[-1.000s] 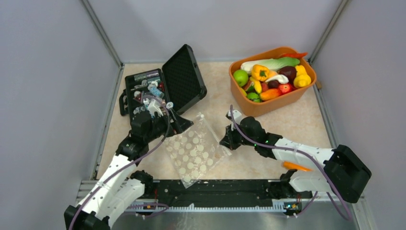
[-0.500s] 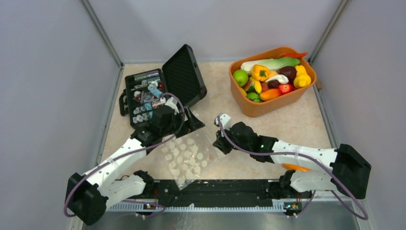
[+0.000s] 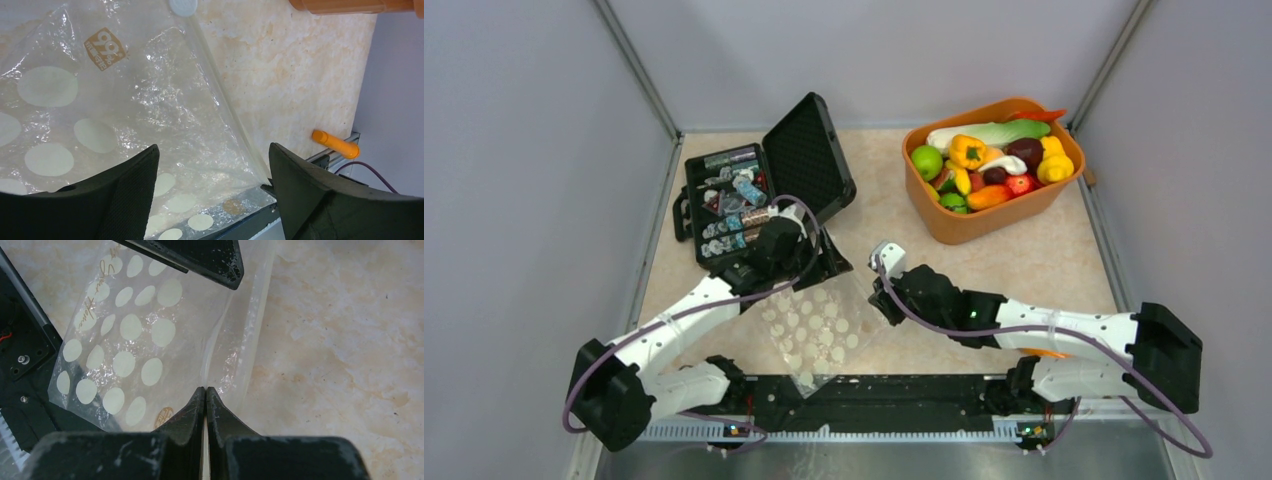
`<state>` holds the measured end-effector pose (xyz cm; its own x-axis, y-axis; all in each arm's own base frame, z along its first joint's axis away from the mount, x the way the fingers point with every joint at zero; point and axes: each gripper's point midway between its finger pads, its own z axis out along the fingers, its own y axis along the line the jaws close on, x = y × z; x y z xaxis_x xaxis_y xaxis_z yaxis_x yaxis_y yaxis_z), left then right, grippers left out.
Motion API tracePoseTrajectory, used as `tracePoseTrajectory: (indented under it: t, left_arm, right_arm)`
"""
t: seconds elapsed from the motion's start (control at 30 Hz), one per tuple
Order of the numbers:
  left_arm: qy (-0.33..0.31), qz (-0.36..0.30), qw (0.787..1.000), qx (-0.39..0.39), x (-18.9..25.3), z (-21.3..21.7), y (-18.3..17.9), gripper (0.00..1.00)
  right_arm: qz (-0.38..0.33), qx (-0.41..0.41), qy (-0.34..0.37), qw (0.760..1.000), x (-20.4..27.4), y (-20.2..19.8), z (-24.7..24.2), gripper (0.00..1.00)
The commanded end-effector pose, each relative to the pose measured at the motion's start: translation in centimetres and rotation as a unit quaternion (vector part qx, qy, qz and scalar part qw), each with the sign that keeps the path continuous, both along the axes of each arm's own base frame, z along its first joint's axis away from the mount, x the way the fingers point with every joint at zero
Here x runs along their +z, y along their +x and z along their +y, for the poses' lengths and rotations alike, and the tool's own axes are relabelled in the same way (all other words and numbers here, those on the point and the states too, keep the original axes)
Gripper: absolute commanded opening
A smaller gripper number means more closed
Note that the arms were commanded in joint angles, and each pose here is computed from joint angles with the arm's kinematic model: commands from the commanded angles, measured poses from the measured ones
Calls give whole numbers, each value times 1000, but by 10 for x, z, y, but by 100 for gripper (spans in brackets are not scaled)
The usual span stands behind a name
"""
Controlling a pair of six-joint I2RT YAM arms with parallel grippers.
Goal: Place the food in the zip-top bag and seal the zipper
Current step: Open the zipper of the food storage bag.
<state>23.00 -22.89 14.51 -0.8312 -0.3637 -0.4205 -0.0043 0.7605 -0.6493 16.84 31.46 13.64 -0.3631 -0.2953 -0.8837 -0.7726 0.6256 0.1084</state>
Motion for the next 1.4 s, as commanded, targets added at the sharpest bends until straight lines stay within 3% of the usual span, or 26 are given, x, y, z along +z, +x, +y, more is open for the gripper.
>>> tracePoseTrajectory:
  t: [0.0,0.33,0.6,0.67,0.7,0.73,0.77,1.1,1.37]
  left_arm:
    - [2,-22,1000,-4,17,-9,13,81]
    - [40,-10,999,-24,9,-15,21,68]
    - [46,-15,998,-42,10,-16,18,41]
    - [48,-11,998,-43,7,-15,17,41]
    - [49,-9,998,-44,6,-15,16,44]
    - [51,-8,998,-43,5,-15,16,54]
    - [49,-8,998,-43,5,-16,17,55]
    - [45,-7,997,-64,6,-21,15,34]
    - [49,5,996,-72,-2,-20,10,37]
  right_arm:
    - [-33,-3,22,999,33,5,11,0]
    - [-57,1,-5,998,33,7,16,0]
    - [-67,-4,-26,997,33,10,12,0]
    - [-69,-3,-23,997,35,9,14,0]
    - [-69,0,-21,997,36,8,16,0]
    - [-70,1,-20,997,36,7,17,0]
    - [-69,3,-20,997,36,6,19,0]
    - [-73,-6,-26,997,31,5,19,0]
    - [-78,-16,8,997,40,7,23,0]
